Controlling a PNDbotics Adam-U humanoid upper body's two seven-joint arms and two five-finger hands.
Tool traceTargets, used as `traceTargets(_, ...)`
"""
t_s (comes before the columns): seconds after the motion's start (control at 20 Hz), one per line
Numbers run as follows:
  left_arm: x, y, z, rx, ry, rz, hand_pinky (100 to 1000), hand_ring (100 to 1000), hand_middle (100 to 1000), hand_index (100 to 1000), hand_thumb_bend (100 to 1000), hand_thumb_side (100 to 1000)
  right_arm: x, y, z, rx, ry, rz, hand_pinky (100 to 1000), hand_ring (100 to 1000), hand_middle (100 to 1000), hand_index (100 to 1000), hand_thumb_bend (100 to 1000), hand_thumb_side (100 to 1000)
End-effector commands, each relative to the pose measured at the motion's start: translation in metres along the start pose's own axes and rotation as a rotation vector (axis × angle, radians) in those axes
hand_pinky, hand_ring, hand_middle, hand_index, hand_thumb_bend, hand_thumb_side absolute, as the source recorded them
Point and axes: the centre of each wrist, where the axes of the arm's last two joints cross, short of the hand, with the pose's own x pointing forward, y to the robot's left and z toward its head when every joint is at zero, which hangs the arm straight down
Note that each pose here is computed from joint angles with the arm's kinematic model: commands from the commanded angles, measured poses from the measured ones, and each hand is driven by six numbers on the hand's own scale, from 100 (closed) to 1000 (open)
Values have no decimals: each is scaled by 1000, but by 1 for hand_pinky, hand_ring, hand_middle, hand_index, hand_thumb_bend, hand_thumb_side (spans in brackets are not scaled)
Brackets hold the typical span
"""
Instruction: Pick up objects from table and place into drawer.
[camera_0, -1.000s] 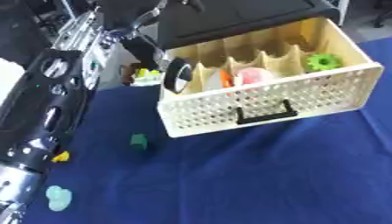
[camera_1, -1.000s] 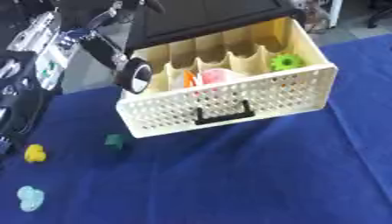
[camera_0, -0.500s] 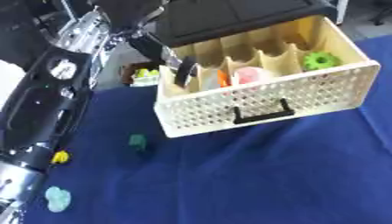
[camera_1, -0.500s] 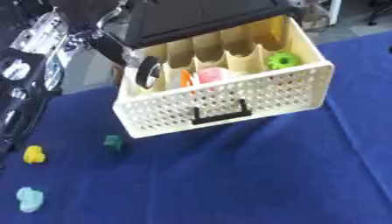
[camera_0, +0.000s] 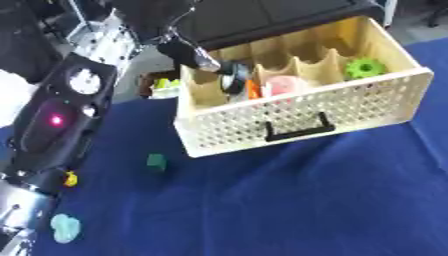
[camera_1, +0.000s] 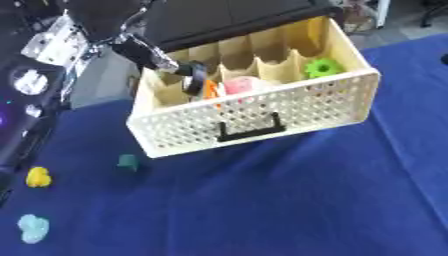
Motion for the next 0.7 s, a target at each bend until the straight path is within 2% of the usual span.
traceTargets(0.05, -15, 18, -17, 205, -116, 26, 517, 645, 612, 652, 920, 985, 5, 0, -2, 11, -14, 1, 823, 554, 389, 602, 100, 1000)
traceTargets(0.5, -23, 30, -25, 237, -93, -58, 531, 658, 620, 644, 943, 992, 4, 0, -1, 14, -2, 1, 823, 555, 390, 603, 100, 1000)
traceTargets(0.6, -25, 30, -20, 239, -82, -50, 524, 649, 615, 645, 941, 896, 4, -1, 0, 12, 0, 6, 822, 555, 390, 603, 100, 1000)
traceTargets(0.7, -29, 32, -12, 253, -64, -23, 505, 628, 603, 649, 893, 543, 4, -2, 0, 10, 2, 15, 819, 556, 390, 605, 100, 1000)
